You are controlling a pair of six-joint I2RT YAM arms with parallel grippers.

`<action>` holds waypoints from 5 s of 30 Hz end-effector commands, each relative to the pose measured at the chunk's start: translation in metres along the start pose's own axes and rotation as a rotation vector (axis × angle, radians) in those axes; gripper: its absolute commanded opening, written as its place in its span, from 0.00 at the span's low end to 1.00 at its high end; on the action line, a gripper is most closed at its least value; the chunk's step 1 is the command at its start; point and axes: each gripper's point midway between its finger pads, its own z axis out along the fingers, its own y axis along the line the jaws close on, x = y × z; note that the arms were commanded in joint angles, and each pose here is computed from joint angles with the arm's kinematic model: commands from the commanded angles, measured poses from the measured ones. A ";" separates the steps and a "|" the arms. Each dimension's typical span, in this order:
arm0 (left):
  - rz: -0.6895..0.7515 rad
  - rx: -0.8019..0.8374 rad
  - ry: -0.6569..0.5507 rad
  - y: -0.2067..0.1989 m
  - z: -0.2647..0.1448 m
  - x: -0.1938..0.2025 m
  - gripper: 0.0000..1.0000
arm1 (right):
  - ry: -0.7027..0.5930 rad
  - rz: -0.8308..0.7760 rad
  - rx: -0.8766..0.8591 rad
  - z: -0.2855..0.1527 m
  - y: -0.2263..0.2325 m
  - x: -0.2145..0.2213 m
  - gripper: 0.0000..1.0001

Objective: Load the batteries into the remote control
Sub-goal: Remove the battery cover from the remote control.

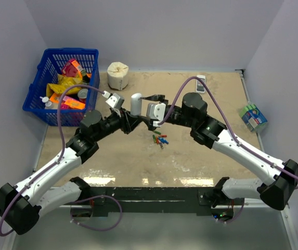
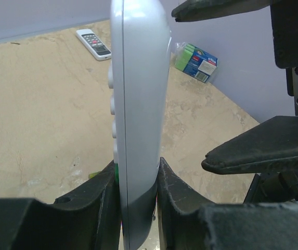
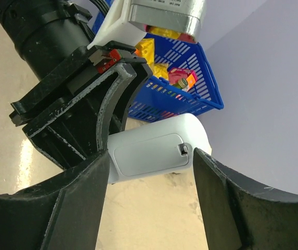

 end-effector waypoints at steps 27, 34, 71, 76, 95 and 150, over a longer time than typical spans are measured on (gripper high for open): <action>0.006 0.038 -0.019 -0.014 0.005 -0.032 0.00 | -0.027 -0.114 0.055 0.011 -0.025 -0.016 0.59; 0.035 0.031 -0.015 -0.015 0.002 -0.036 0.00 | 0.024 -0.112 0.017 0.014 -0.019 -0.004 0.56; 0.090 0.023 -0.009 -0.005 -0.009 -0.009 0.00 | 0.075 -0.027 -0.017 0.019 -0.007 0.012 0.03; 0.040 -0.015 -0.006 0.003 -0.011 0.004 0.00 | 0.076 -0.026 -0.013 0.020 -0.008 0.012 0.00; -0.062 -0.223 0.135 0.049 -0.015 0.069 0.00 | 0.154 0.051 -0.098 0.027 0.034 0.061 0.47; -0.075 -0.240 0.155 0.051 -0.011 0.065 0.00 | 0.178 0.142 -0.261 0.053 0.078 0.098 0.33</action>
